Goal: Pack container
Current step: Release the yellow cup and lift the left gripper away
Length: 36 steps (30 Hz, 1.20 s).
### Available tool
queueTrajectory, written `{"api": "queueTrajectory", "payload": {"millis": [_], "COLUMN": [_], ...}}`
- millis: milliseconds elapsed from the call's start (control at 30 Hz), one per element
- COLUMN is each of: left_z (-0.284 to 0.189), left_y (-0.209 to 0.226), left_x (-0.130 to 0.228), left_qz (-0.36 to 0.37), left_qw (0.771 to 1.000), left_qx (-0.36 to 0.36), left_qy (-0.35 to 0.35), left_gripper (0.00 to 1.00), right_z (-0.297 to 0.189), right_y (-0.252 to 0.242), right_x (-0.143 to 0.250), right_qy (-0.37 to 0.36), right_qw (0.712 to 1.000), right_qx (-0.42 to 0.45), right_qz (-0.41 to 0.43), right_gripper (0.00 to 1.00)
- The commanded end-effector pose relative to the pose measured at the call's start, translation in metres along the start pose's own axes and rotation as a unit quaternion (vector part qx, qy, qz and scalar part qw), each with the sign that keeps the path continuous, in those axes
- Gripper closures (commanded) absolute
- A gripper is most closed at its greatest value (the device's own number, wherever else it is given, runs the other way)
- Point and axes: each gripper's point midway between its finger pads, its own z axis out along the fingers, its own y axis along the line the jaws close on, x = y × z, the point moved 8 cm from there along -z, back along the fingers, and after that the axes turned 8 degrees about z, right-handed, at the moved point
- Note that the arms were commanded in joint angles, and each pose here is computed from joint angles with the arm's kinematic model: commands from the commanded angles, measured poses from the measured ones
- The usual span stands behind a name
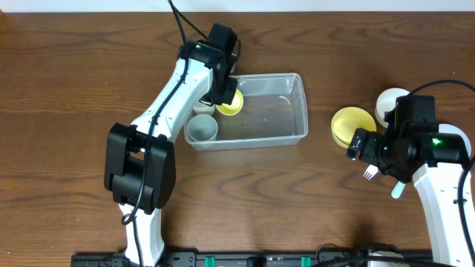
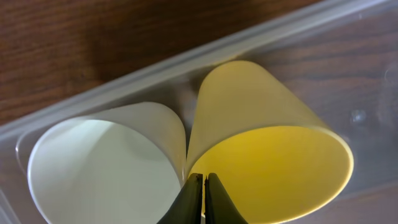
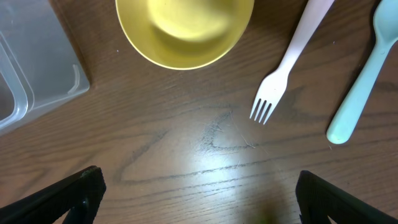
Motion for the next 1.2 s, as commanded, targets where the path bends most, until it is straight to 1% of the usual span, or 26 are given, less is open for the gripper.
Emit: {"api": "queueTrajectory", "payload": {"millis": [0,367,533,567,667,700,800,900,1000,1167], "left_z": [-0.006,-0.011,-0.027,-0.033,-0.051,-0.056,-0.078,-0.102,-0.133,-0.183], "left_y": [0.004,0.005,0.005,0.005,0.006,0.006,0.006,0.010,0.016,0.038], "left_x": [-0.008,-0.011,-0.016,-0.017,-0.018,-0.017,-0.012,-0.002,0.015,0.051], "left_qz": [0.009,0.008,0.007,0.006,0.006,0.005,0.005,0.001,-0.011,-0.095], "left_qw": [1.000,0.999,0.998,0.997,0.995,0.995,0.993,0.991,0.989,0.980], "left_qx": [-0.017,-0.018,-0.020,-0.021,-0.022,-0.022,-0.024,-0.044,-0.071,-0.077], "left_qy": [-0.016,-0.033,-0.062,-0.073,-0.097,-0.101,-0.117,-0.125,-0.132,-0.156], "left_gripper": [0.94,0.94,0.93,0.93,0.83,0.77,0.71,0.69,0.68,0.68], "right_z": [-0.007,-0.007,-0.007,-0.007,-0.007,-0.007,-0.007,-0.007,-0.008,-0.022], "right_y": [0.001,0.001,0.001,0.001,0.001,0.001,0.002,0.003,0.007,0.012], "right_x": [-0.003,-0.003,-0.003,-0.003,-0.004,-0.004,-0.006,-0.008,-0.015,-0.028], "right_qy": [-0.011,-0.012,-0.012,-0.012,-0.014,-0.015,-0.019,-0.028,-0.049,-0.089], "right_qw": [1.000,1.000,1.000,1.000,1.000,1.000,1.000,0.999,0.997,0.995], "right_qx": [-0.007,-0.007,-0.007,-0.008,-0.008,-0.009,-0.011,-0.014,-0.023,-0.023], "right_qz": [-0.003,-0.003,-0.003,-0.004,-0.004,-0.004,-0.017,-0.036,-0.046,-0.047], "right_gripper": [0.01,0.01,0.01,0.01,0.01,0.01,0.01,0.01,0.01,0.01]}}
